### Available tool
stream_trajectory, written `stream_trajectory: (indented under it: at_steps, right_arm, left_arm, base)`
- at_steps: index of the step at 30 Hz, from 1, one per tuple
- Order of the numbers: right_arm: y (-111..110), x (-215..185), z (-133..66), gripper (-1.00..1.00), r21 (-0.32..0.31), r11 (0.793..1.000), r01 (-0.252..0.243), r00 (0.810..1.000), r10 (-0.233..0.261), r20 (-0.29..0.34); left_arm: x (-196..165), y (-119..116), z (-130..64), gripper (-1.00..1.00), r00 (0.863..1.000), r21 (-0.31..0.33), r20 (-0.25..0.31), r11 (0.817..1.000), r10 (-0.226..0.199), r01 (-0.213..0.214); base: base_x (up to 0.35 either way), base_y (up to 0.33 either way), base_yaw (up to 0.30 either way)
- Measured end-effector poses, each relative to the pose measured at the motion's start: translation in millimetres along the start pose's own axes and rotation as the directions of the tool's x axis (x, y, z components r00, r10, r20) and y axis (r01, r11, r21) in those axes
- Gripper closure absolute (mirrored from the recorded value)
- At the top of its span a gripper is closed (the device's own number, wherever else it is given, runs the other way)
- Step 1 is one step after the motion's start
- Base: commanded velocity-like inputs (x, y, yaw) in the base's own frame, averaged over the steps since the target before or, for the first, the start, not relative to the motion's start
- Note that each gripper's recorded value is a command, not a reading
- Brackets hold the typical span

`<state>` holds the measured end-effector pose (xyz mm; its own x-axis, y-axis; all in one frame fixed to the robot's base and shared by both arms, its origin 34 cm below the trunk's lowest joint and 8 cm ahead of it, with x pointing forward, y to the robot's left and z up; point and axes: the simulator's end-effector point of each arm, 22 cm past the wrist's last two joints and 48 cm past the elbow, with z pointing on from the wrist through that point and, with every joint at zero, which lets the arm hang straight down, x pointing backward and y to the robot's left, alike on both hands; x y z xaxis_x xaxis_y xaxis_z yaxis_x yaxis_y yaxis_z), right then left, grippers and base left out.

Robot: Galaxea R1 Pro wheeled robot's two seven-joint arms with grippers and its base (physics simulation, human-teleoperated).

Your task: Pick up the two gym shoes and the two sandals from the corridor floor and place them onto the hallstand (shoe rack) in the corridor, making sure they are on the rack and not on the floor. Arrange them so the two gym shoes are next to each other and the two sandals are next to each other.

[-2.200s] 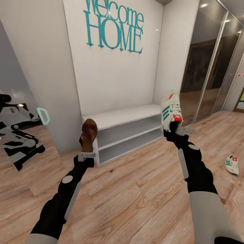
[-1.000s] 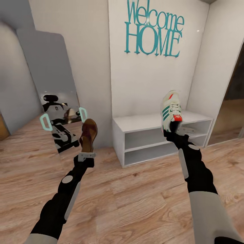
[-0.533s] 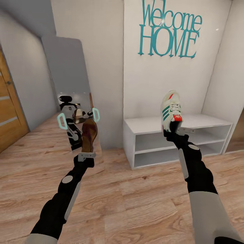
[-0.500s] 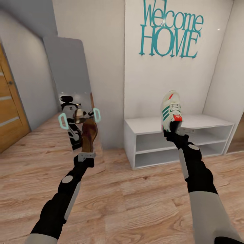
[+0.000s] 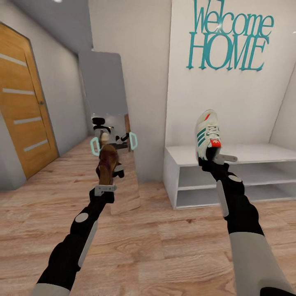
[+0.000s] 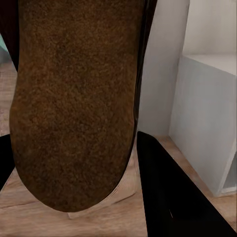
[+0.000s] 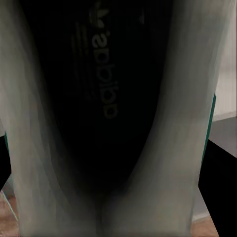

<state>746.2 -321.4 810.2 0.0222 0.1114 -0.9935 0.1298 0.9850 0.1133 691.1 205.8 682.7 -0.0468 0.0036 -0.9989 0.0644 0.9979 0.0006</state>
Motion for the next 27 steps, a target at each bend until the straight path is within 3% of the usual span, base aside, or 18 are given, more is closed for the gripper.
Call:
stream_trajectory:
  at_steps: [27]
  right_arm:
    - [0,-17,-7.8,1.00,0.000,1.000,-0.004,1.000,0.004,0.026]
  left_arm:
    - [-15,0,-5.3,1.00,1.000,-0.001,0.025,1.000,0.002,-0.002]
  base:
    - [0.000,0.000,0.244]
